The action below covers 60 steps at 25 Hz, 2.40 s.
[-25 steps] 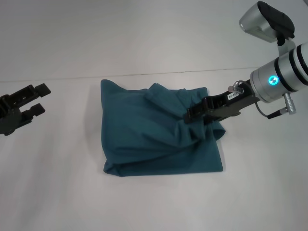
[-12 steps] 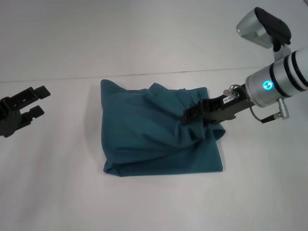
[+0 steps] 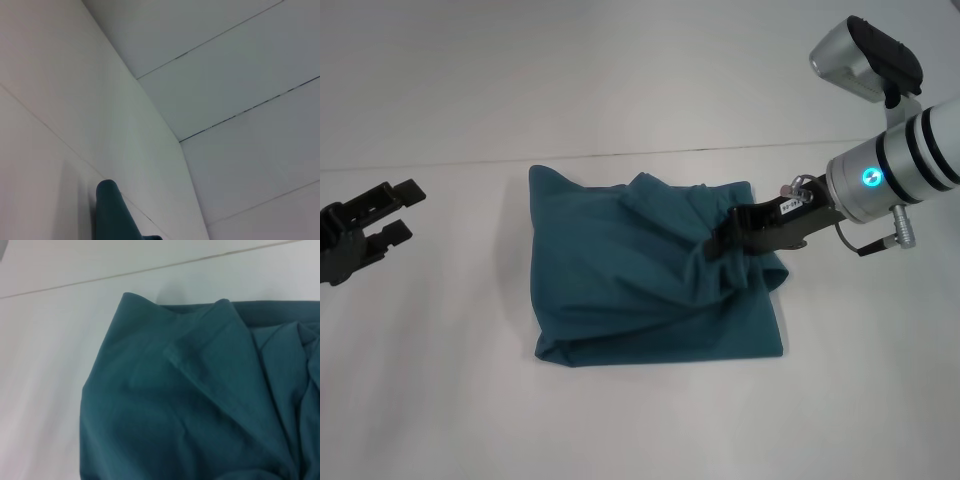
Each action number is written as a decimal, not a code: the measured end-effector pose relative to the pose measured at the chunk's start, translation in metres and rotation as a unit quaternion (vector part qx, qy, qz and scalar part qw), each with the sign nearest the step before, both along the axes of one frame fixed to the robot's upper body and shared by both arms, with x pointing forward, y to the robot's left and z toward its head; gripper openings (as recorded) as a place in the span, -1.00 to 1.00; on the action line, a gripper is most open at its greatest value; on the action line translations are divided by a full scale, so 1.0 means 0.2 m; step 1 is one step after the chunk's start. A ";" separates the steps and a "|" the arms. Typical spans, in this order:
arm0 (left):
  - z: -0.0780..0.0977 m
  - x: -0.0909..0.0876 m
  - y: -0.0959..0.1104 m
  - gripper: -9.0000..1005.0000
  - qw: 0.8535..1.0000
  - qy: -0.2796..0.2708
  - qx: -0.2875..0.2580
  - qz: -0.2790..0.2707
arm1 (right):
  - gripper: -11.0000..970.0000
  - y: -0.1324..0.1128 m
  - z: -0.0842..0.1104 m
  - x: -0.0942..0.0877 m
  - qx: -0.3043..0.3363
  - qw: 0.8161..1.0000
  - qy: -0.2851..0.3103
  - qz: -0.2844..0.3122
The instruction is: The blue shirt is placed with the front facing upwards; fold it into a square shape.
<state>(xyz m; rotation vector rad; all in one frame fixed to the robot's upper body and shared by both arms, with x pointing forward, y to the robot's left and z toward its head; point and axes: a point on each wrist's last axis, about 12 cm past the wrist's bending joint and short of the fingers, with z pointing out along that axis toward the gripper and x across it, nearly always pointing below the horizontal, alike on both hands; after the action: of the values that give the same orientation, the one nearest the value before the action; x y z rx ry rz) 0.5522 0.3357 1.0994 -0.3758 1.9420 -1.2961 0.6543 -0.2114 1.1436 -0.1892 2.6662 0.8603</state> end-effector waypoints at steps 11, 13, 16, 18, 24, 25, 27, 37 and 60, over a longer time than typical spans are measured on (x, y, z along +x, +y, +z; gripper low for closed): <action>-0.03 -0.01 -0.01 0.59 1.000 0.007 -0.004 0.003 | -0.78 -0.06 0.05 -0.03 0.034 0.999 0.014 0.010; -0.03 -0.02 0.00 0.59 1.000 0.007 -0.005 0.004 | -0.83 -0.08 0.09 -0.03 0.043 0.999 0.014 0.019; -0.04 -0.02 0.00 0.59 1.000 0.008 -0.005 0.006 | -0.86 -0.10 0.16 -0.06 0.051 0.998 0.012 0.034; -0.04 -0.03 0.01 0.59 1.000 0.008 -0.006 0.007 | -0.86 -0.11 0.19 -0.07 0.055 0.998 0.016 0.042; -0.04 -0.03 0.01 0.59 1.000 0.009 -0.005 0.010 | -0.87 -0.11 0.10 -0.12 0.043 0.997 0.049 0.050; -0.04 -0.03 0.01 0.59 1.000 0.009 -0.005 0.011 | -0.87 -0.11 0.07 -0.12 0.037 0.997 0.056 0.050; -0.04 -0.03 0.01 0.59 1.000 0.009 -0.006 0.011 | -0.87 -0.11 0.03 -0.13 0.027 0.997 0.063 0.047; -0.04 -0.03 0.01 0.59 1.000 0.008 -0.007 0.013 | -0.86 -0.12 -0.05 -0.13 -0.020 0.997 0.070 0.035; -0.04 -0.03 0.01 0.59 1.000 0.007 -0.008 0.015 | -0.22 -0.13 -0.07 -0.10 -0.085 0.995 0.056 0.021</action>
<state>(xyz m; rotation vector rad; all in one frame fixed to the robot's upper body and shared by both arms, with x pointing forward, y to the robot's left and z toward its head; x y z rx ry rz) 0.5469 0.3381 1.0912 -0.4232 1.9316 -1.2940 0.6345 -0.2378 1.1290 -0.2435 2.8509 0.6748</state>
